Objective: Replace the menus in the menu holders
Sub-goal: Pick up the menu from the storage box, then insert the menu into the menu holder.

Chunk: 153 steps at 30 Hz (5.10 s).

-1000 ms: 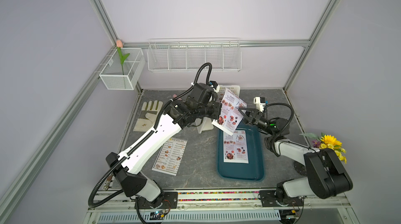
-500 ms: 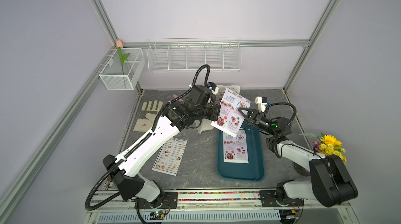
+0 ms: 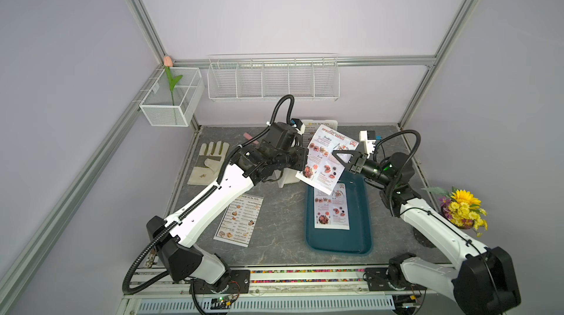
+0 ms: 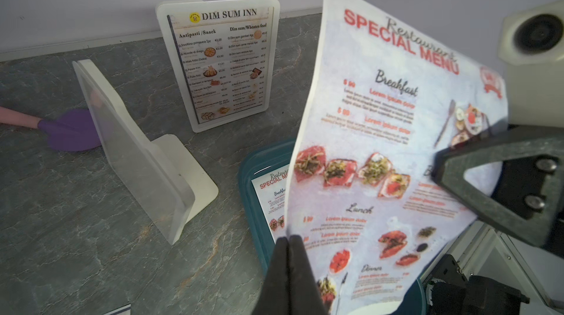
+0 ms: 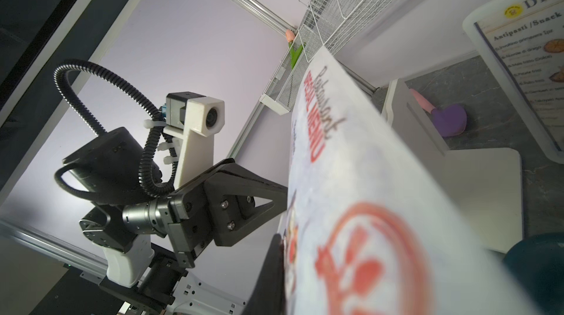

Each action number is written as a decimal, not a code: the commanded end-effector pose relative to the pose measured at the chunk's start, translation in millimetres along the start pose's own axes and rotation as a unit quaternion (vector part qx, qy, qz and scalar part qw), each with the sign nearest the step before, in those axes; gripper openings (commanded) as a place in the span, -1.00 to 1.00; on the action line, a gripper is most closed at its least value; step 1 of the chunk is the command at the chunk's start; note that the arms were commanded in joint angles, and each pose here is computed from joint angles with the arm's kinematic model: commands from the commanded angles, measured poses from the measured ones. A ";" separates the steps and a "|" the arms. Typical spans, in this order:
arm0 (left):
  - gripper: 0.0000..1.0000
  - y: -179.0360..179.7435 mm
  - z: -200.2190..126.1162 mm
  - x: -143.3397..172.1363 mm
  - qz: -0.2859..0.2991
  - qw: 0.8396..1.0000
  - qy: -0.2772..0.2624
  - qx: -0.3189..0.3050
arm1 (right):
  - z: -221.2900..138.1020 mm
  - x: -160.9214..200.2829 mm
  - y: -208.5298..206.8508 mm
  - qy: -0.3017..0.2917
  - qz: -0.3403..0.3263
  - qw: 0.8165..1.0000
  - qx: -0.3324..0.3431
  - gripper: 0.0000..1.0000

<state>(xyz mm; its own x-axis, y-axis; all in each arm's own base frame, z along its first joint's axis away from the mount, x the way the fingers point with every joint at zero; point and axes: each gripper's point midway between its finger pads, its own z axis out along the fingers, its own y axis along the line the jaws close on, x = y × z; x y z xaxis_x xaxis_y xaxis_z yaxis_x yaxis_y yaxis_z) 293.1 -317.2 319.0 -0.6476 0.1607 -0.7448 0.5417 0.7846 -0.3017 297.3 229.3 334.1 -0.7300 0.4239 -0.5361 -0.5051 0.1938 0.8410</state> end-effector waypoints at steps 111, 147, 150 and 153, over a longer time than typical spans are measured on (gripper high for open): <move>-0.17 214.6 22.4 86.8 -0.203 0.928 0.003 -0.311 | 107.5 -37.6 0.5 -0.028 -0.154 0.949 0.272 -0.87; -0.19 176.3 8.7 66.1 -0.187 0.949 -0.027 -0.251 | 129.2 -57.4 -40.9 -0.044 -0.123 0.943 0.307 -0.87; -0.19 171.1 3.2 60.8 -0.186 0.952 -0.033 -0.240 | 135.2 -60.7 -43.3 -0.046 -0.134 0.941 0.307 -0.87; -0.19 168.6 0.5 61.1 -0.184 0.953 -0.029 -0.238 | 142.2 -62.0 -47.5 -0.044 -0.140 0.940 0.307 -0.87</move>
<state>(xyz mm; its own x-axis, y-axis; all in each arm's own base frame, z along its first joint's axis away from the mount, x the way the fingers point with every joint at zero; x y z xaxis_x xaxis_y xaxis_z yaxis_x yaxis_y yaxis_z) 347.8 -172.1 211.3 -0.7106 -0.2049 -0.6731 -0.0486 0.9687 -0.2435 422.2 316.6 327.5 -0.5916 0.3443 -0.7290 -0.2646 0.7712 0.5790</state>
